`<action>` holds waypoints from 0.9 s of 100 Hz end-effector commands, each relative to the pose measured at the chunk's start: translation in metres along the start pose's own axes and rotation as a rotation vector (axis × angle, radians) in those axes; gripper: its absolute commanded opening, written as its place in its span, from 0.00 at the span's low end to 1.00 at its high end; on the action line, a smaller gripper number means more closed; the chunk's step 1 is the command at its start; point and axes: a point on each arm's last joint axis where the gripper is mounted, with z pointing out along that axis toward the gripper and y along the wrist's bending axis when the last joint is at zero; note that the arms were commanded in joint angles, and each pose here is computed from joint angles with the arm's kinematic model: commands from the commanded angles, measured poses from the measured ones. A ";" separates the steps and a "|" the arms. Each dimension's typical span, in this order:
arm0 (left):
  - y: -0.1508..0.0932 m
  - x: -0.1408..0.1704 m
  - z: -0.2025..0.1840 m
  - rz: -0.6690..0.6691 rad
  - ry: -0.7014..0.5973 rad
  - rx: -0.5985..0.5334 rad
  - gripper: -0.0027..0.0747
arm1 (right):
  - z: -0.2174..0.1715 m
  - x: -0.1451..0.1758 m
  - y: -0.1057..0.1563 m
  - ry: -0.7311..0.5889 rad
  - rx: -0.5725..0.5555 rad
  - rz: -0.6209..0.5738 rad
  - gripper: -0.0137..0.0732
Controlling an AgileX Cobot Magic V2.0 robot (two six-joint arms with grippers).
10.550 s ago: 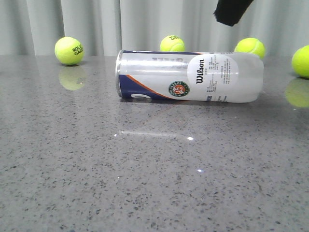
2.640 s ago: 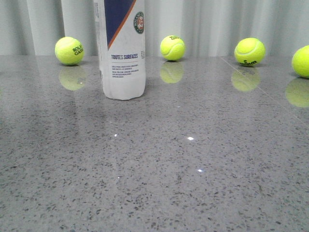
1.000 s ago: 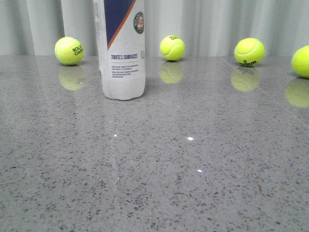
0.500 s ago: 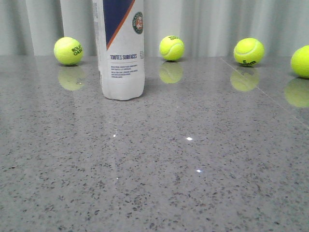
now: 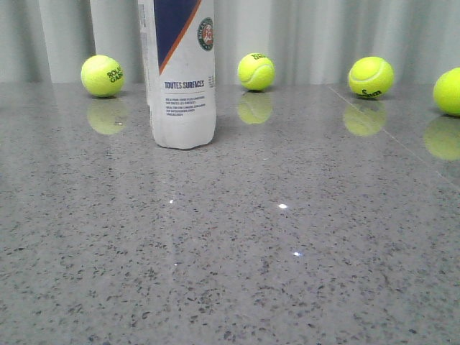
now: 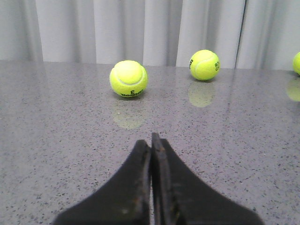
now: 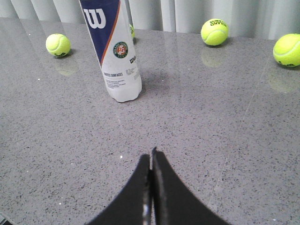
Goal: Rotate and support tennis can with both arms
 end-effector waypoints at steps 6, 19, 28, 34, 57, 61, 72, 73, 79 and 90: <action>0.000 0.007 -0.001 -0.014 -0.062 0.004 0.01 | -0.002 -0.014 0.002 -0.094 -0.012 -0.009 0.09; 0.000 0.007 -0.001 -0.014 -0.062 0.004 0.01 | -0.002 -0.014 0.002 -0.094 -0.012 -0.009 0.09; 0.000 0.007 -0.001 -0.014 -0.062 0.004 0.01 | -0.002 -0.014 0.002 -0.094 -0.012 -0.009 0.09; 0.000 0.007 -0.001 -0.014 -0.062 0.004 0.01 | -0.002 -0.014 0.002 -0.094 -0.012 -0.009 0.09; 0.000 0.007 -0.001 -0.014 -0.062 0.004 0.01 | -0.002 -0.014 0.002 -0.094 -0.012 -0.009 0.09; 0.000 0.007 -0.001 -0.014 -0.062 0.004 0.01 | -0.002 -0.014 0.002 -0.094 -0.012 -0.009 0.09; 0.000 0.007 -0.001 -0.014 -0.062 0.004 0.01 | -0.002 -0.014 0.002 -0.094 -0.012 -0.009 0.09; 0.000 0.007 -0.001 -0.014 -0.062 0.004 0.01 | -0.002 -0.014 0.002 -0.095 -0.012 -0.009 0.09; 0.000 0.007 -0.001 -0.014 -0.062 0.004 0.01 | -0.002 -0.014 0.002 -0.091 -0.011 -0.009 0.09; 0.000 0.007 -0.001 -0.014 -0.062 0.004 0.01 | 0.001 -0.009 0.001 -0.077 -0.007 -0.009 0.09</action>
